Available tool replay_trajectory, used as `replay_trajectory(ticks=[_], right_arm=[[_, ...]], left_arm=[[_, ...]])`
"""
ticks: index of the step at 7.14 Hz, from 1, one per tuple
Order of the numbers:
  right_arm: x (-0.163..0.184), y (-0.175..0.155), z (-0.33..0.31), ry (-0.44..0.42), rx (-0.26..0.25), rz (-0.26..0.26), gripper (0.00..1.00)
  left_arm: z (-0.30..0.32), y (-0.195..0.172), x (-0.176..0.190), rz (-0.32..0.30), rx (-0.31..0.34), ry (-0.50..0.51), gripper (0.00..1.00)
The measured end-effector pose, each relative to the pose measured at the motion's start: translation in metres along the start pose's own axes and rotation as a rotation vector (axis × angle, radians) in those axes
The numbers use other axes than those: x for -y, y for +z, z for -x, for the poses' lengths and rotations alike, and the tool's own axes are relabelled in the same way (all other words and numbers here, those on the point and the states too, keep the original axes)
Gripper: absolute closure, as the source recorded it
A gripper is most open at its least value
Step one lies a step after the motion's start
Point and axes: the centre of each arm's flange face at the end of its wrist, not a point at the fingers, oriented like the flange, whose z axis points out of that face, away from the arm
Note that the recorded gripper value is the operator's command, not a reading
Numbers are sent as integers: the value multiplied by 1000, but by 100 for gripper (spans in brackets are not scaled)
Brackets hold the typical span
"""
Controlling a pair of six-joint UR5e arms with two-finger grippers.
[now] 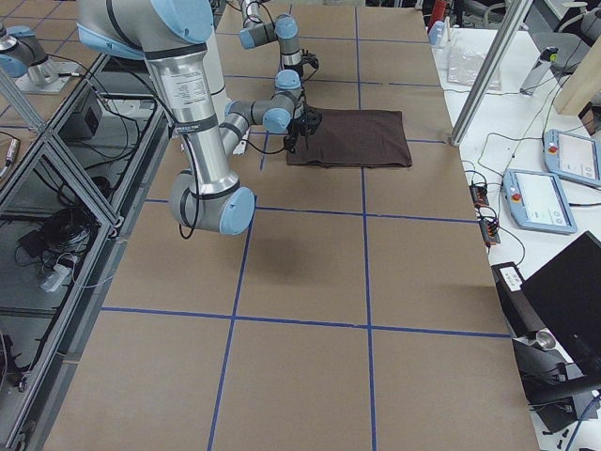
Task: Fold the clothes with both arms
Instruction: 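Grasp the shirt edge nearest the robot with both grippers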
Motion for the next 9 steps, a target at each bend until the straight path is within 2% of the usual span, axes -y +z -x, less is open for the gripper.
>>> replay_trajectory(ticks=[2,4,9], right_arm=[[-19,17,-4,-2,-60,-24,0],[-22,33,-5,-7,-90,-37,0],[-20,43,0,-19,-97,-53,0]], left_arm=[[-2,-6,1,3,-12,10,100],[-2,-8,2,2,-15,18,100],[-2,-9,3,1,-16,20,100]])
